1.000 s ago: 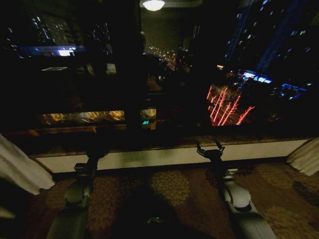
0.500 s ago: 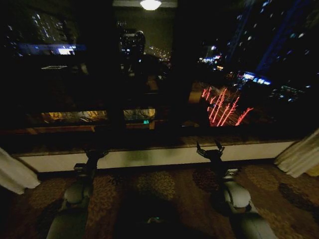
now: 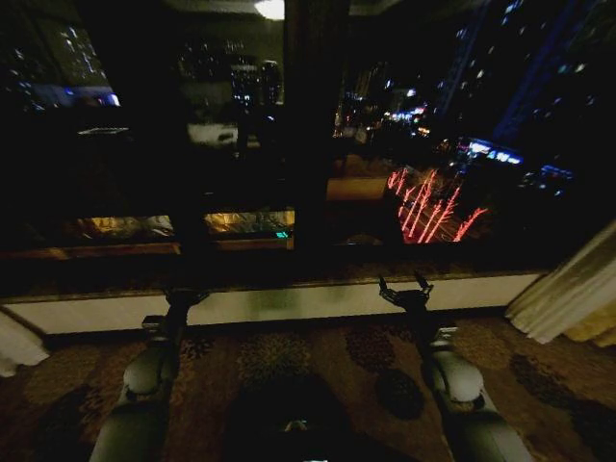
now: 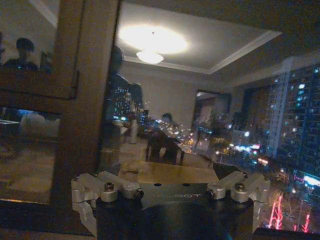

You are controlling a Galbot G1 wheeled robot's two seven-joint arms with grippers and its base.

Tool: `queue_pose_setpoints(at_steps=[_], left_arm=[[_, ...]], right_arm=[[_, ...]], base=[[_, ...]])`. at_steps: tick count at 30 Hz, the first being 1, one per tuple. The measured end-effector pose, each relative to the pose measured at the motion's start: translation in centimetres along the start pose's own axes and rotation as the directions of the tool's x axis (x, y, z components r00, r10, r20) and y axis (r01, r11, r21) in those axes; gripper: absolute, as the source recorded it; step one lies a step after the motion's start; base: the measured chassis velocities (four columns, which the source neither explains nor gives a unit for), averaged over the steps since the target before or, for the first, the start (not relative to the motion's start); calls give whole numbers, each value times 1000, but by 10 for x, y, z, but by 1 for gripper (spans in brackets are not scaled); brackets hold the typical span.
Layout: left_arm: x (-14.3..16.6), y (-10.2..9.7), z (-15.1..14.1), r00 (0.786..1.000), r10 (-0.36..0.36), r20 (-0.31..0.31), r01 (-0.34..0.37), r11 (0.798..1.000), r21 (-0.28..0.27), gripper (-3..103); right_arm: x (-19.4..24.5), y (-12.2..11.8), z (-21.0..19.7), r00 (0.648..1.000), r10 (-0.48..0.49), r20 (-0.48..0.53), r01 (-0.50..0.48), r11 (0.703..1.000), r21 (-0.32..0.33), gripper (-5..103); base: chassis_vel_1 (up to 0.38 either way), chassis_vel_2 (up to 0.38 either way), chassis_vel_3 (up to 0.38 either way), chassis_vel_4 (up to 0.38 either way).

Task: Open the curtains by pulling them apart, changing their state from closed to fully open.

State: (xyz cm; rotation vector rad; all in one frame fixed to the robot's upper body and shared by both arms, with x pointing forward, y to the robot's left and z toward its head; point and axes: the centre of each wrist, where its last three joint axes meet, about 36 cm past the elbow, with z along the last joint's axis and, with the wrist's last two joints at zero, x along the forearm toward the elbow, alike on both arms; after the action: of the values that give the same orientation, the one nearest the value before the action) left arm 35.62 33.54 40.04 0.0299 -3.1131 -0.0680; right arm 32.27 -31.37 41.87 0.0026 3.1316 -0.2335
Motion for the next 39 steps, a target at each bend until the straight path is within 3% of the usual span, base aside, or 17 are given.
queue_pose_setpoints(at_steps=[13,39], left_arm=[[-1,0,2,1000,-3,7,3,1000,2,100],[-2,6,-1,1000,-12,11,12,1000,0,100]], right_arm=[[0,0,5,1000,3,22,-3,1000,-1,100],[1,1,5,1000,-1,22,1,1000,-2,100]], base=[[-150,-167,154,160],[64,-57,-57,62]])
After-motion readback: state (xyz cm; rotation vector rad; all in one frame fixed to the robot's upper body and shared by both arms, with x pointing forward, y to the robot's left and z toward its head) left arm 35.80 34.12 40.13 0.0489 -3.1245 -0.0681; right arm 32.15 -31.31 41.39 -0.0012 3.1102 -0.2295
